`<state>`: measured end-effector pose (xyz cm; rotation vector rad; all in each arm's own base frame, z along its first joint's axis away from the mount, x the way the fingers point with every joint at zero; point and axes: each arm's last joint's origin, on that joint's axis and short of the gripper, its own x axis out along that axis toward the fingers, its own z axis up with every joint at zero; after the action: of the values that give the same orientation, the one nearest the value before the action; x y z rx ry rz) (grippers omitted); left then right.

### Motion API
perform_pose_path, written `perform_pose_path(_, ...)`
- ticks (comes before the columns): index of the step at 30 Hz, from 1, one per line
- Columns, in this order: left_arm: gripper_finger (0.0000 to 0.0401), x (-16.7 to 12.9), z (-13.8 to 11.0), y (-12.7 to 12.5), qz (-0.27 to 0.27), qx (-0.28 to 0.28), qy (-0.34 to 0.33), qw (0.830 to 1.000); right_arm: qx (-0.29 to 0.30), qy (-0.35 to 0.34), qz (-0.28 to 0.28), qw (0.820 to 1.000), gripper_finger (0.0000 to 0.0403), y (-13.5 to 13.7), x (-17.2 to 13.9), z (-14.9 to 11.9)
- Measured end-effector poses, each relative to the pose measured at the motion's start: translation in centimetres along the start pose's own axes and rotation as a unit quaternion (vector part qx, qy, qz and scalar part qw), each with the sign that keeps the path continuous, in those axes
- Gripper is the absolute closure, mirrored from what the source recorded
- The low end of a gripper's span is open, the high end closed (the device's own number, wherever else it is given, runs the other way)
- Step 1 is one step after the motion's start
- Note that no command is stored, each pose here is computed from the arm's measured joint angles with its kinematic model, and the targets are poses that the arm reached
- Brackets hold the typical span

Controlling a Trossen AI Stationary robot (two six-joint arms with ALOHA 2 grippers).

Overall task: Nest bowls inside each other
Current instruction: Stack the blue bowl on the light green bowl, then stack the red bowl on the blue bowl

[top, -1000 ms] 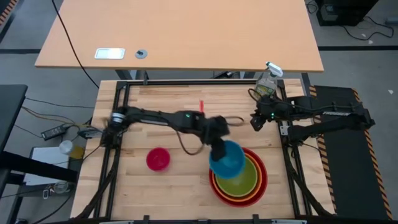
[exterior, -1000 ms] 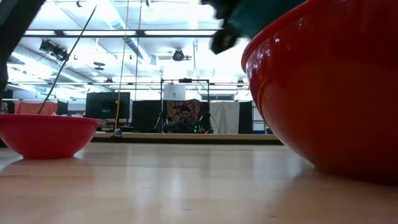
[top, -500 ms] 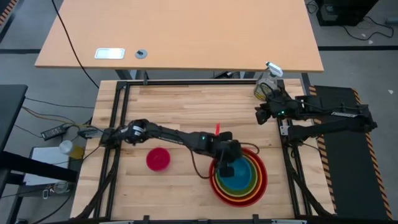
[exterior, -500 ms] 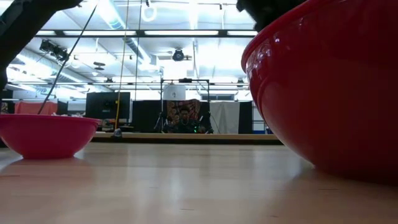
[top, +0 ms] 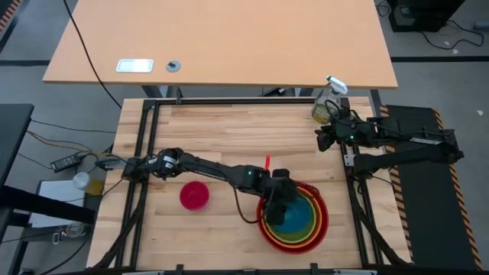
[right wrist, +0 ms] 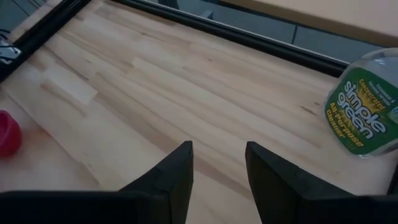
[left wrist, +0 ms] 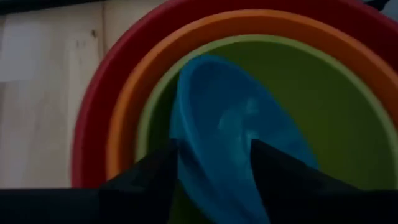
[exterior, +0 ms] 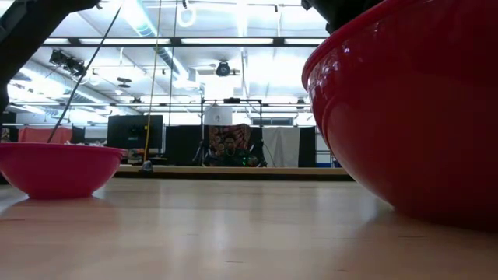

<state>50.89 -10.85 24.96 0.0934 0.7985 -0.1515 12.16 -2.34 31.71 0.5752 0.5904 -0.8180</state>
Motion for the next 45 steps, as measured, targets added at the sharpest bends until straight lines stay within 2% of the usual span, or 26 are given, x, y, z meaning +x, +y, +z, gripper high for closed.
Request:
perform_pose_path(4, 0.0172, -0.7, 0.3, 1.5, 0.01, -0.009, -0.001, 1.0, 0.004, 0.008, 0.012, 1.0, 0.0248, 0.1, 0.0, 0.0)
perform_pose_path(10, 0.0183, -2.7, 0.6, 3.5, 0.017, 0.01, 0.005, 1.0, -0.036, 0.077, 0.113, 0.99, 0.0248, 2.0, 0.2, -0.6)
perform_pose_path(21, 0.0248, -3.8, 0.7, 3.9, 0.017, 0.058, 0.017, 0.998, -0.094, 0.134, 0.148, 0.975, 0.0248, 4.2, -0.1, -2.9)
perform_pose_path(31, 0.0279, -4.5, 0.2, 4.2, 0.022, 0.066, 0.049, 0.996, -0.08, 0.119, 0.163, 0.976, 0.0248, 3.7, -1.9, -3.6)
perform_pose_path(36, 0.0283, -7.6, 0.2, 4.7, 0.023, 0.069, 0.074, 0.995, -0.077, 0.136, 0.187, 0.97, 0.0248, 3.4, -2.3, -3.7)
perform_pose_path(40, 0.0284, -11.2, -0.3, 5.4, 0.023, 0.064, 0.119, 0.991, -0.08, 0.136, 0.184, 0.97, 0.0248, 3.5, -2.2, -3.7)
perform_pose_path(45, 0.0284, -14.2, -1.5, 5.9, 0.023, 0.052, 0.168, 0.984, -0.087, 0.134, 0.18, 0.971, 0.0248, 3.8, -2.0, -3.8)
